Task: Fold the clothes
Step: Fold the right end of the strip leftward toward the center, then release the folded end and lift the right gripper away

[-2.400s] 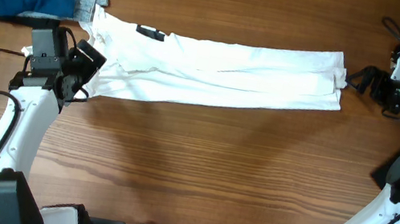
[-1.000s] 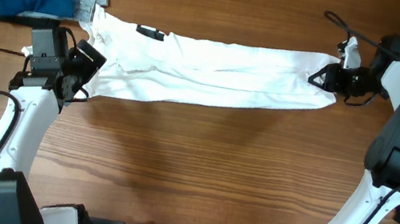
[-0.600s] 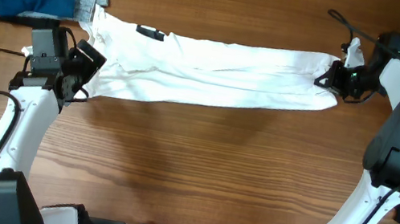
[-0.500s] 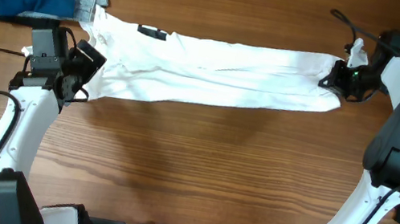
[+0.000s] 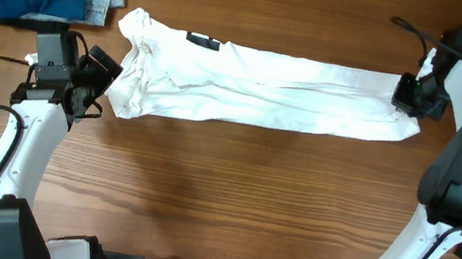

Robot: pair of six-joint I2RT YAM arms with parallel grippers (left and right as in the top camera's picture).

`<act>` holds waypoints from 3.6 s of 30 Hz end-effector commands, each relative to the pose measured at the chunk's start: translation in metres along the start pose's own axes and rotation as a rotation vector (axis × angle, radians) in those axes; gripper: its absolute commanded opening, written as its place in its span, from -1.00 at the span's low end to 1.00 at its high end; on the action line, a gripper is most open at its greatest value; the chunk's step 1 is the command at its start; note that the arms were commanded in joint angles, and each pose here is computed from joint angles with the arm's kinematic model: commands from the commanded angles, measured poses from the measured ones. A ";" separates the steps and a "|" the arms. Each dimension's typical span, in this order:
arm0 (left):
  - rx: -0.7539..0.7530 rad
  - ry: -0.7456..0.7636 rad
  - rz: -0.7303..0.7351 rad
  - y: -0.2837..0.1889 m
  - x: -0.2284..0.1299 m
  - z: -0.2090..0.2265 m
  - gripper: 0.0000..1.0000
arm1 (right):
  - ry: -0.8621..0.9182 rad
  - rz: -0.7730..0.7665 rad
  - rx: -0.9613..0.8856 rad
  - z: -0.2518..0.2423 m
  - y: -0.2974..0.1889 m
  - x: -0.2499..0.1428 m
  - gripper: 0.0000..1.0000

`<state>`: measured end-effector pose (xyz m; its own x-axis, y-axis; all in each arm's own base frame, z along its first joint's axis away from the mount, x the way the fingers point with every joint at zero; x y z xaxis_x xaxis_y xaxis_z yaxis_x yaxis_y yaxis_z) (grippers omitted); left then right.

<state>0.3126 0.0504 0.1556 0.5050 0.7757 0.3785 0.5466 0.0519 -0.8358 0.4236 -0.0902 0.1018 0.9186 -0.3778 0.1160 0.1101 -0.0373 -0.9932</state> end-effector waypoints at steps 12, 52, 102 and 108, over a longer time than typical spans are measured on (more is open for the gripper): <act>-0.011 -0.009 0.001 -0.002 0.000 0.001 1.00 | -0.142 -0.155 -0.125 0.111 -0.029 -0.032 -0.91; -0.011 -0.009 0.001 -0.002 0.000 0.001 0.99 | -0.075 -0.236 0.085 0.143 -0.077 -0.021 0.56; -0.006 -0.009 0.007 -0.002 0.000 0.002 0.99 | -0.086 -0.207 0.218 0.094 -0.110 0.000 0.68; -0.006 -0.009 0.007 -0.002 0.000 0.002 1.00 | -0.065 -0.155 0.274 0.048 -0.087 0.011 0.95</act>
<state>0.3116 0.0496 0.1548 0.5108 0.7766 0.3687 0.5416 0.0424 -0.8396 0.4446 -0.0313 0.2072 0.8747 -0.3782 0.3031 0.3666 0.1072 -0.9242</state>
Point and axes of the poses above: each gripper's point midway between its finger pads, its own y axis out along the fingers, its own z axis along the line the jaws close on, x = y × z, the point moved 8 cm from there along -y, back along the fingers, and after that the axes turned 5 degrees about y, right-handed, at the moved point
